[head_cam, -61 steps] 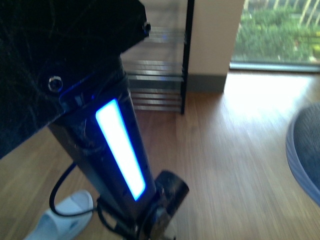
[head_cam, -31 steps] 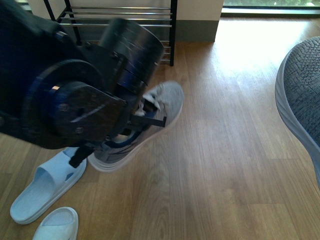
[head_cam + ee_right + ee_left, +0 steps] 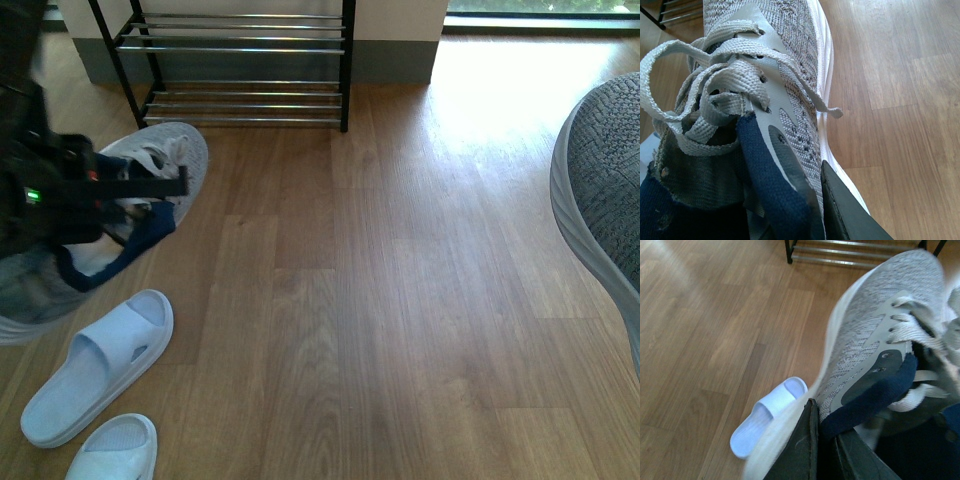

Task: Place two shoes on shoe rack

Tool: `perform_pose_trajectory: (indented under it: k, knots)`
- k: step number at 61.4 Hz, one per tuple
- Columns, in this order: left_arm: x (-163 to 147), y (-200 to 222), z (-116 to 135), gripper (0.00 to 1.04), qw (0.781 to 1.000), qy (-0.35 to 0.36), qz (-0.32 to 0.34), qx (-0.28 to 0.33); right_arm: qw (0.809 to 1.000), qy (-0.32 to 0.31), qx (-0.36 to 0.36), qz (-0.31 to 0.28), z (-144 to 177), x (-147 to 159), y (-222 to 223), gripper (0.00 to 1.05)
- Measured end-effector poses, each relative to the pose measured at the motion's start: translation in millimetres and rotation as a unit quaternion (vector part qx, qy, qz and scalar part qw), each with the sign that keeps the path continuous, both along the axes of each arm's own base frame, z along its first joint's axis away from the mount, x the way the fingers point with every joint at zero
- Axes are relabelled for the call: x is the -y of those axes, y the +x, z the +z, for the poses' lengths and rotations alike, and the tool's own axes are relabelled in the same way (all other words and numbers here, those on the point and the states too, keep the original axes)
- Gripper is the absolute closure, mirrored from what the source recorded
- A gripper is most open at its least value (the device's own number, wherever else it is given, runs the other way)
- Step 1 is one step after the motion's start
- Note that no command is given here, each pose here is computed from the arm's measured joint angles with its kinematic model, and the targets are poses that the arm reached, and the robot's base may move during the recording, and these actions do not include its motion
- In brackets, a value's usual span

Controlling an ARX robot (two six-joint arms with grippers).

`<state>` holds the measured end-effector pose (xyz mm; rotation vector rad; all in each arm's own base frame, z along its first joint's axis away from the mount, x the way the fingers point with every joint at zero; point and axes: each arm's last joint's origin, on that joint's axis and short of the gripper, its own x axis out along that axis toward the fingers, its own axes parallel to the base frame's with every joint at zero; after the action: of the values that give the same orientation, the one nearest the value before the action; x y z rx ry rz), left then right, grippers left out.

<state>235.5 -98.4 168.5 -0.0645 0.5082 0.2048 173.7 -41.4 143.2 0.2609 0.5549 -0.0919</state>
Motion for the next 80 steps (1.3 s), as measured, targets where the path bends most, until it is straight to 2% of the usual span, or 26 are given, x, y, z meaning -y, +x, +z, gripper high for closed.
perform_pose_trajectory:
  k: [17,23,33,80]
  knots:
    - [-49,-57,70,1.03,0.993,-0.003,0.058,0.105,1.000,0.000,0.000,0.000,0,0,0,1.03]
    - [-57,-75,83,1.03,0.990,0.001,0.060,0.127,1.000,0.000,0.000,0.000,0,0,0,1.03]
    - [-60,-88,88,1.03,0.988,0.005,0.058,0.146,1.000,0.000,0.000,0.000,0,0,0,1.03]
    - [-60,-88,85,1.03,0.989,0.016,0.056,0.137,1.000,0.000,-0.001,-0.001,0,0,0,1.03]
